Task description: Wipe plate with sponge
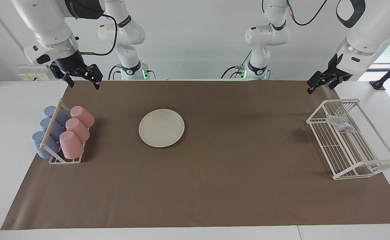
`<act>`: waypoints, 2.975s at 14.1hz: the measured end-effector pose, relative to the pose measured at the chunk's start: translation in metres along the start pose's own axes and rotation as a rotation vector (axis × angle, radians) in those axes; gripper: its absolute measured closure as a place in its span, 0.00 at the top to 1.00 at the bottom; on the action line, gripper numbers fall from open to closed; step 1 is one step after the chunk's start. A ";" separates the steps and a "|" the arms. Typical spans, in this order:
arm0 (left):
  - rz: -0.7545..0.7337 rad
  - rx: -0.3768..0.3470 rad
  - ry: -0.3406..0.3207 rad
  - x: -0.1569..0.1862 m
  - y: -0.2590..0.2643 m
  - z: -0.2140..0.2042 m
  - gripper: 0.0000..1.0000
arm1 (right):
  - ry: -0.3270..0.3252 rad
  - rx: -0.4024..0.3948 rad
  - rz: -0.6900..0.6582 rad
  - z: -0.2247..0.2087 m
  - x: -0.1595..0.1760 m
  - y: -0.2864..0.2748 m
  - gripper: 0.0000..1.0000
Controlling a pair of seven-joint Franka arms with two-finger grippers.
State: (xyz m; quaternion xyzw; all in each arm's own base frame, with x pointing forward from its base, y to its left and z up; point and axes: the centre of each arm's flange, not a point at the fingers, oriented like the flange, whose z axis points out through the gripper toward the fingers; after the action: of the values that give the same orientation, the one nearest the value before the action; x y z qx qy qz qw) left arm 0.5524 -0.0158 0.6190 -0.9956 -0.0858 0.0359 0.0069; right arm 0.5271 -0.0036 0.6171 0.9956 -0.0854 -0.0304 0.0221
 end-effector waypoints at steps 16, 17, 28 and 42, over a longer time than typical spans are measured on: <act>0.074 0.733 0.156 0.055 0.007 0.191 1.00 | -0.097 0.086 0.887 -0.002 -0.062 -0.162 1.00; 0.076 0.741 0.159 0.057 0.008 0.196 1.00 | -0.095 0.090 0.921 -0.006 -0.063 -0.175 1.00; 0.066 0.747 0.159 0.061 0.000 0.200 0.47 | -0.085 0.039 1.192 -0.012 -0.060 -0.359 0.98; -0.080 0.542 0.101 0.060 0.010 0.117 0.06 | -0.099 0.055 1.270 0.007 -0.105 -0.432 1.00</act>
State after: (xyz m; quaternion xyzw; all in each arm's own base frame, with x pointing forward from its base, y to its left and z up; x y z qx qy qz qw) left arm 0.6043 -0.0149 0.4975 -0.9538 -0.1119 0.0076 0.2786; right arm 0.4966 0.4395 0.5951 0.7487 -0.6606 -0.0550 0.0065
